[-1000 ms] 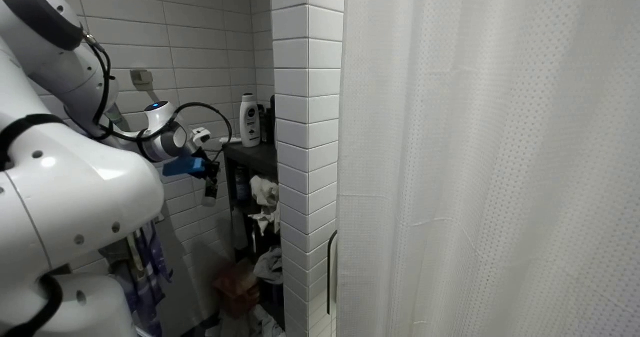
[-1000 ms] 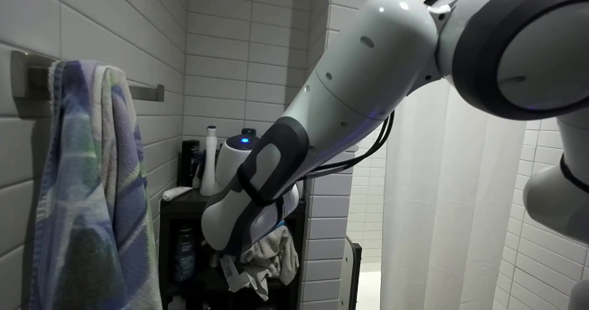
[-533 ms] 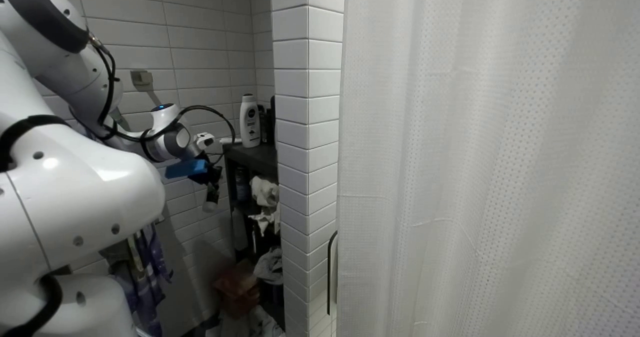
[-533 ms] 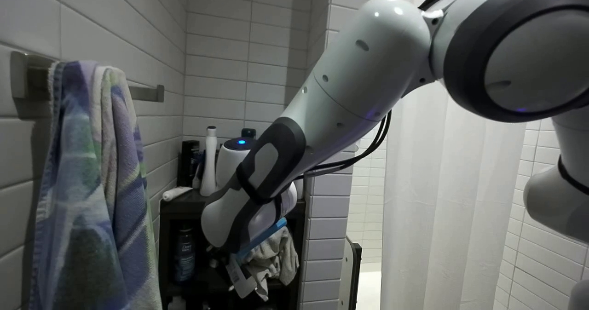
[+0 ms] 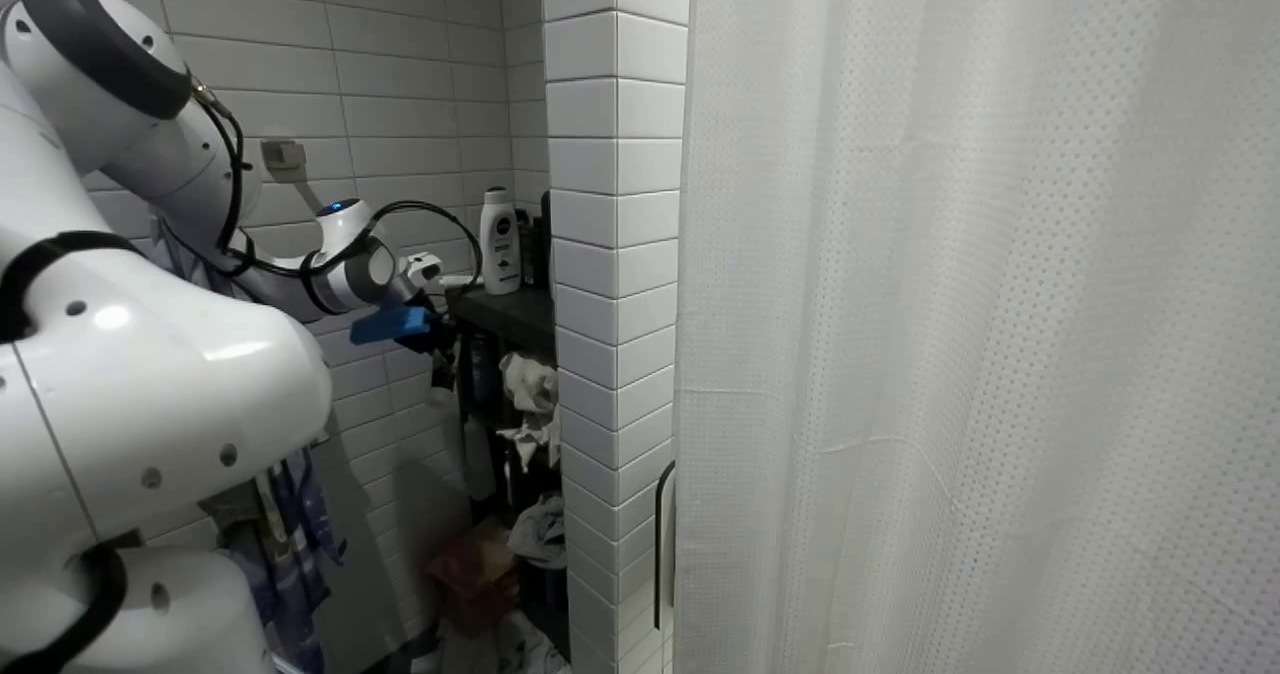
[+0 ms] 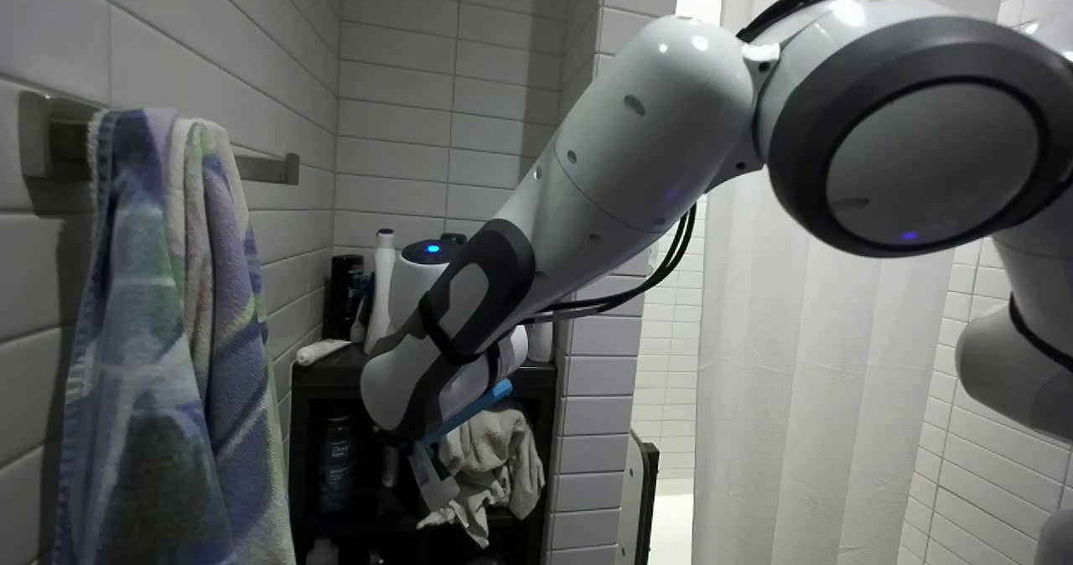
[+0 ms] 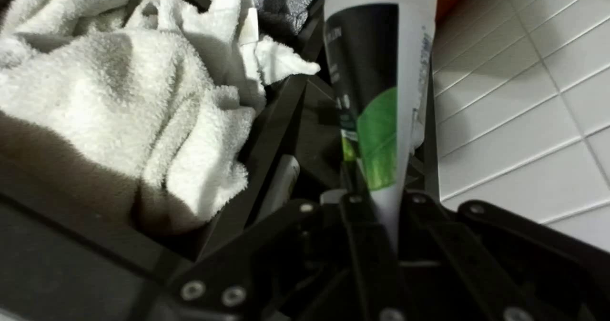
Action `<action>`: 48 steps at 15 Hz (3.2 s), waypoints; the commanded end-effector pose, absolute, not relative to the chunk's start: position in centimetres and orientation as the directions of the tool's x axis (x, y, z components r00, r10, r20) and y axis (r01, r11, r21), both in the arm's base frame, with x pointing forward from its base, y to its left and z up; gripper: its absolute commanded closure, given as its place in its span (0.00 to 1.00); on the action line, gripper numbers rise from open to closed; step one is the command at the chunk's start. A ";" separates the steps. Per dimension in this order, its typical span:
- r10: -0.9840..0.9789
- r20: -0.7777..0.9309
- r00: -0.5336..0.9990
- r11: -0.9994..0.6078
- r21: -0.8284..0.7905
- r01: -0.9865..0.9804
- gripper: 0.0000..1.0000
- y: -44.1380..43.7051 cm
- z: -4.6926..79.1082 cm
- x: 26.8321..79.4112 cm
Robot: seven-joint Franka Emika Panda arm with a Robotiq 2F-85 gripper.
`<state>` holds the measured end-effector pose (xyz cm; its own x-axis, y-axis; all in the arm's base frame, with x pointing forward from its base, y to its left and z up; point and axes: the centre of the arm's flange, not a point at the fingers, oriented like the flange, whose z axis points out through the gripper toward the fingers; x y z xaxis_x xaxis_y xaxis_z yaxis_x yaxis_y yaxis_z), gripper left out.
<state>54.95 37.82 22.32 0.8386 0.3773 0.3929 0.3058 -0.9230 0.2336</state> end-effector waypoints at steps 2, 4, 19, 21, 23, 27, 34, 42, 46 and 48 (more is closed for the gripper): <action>0.349 0.412 0.842 -0.934 0.228 0.276 0.97 38.5 22.6 57.9; 0.348 0.390 0.853 -0.935 0.206 0.288 0.97 38.8 22.6 57.9; 0.318 0.223 0.921 -0.947 0.116 0.299 0.97 40.5 21.2 55.3; 0.316 0.278 0.907 -0.946 0.169 0.278 0.97 40.0 22.6 55.8; 0.310 0.392 0.866 -0.947 0.212 0.242 0.97 39.5 27.1 57.8; 0.300 0.585 0.754 -0.949 0.264 0.172 0.97 39.0 38.0 60.5; 0.298 0.612 0.733 -0.952 0.249 0.178 0.97 38.5 38.7 59.3; 0.358 0.447 0.820 -0.930 0.250 0.270 0.97 40.5 29.9 53.7; 0.359 0.371 0.857 -0.926 0.260 0.276 0.97 40.4 25.5 54.1; 0.354 0.340 0.871 -0.927 0.253 0.278 0.97 40.1 24.2 54.4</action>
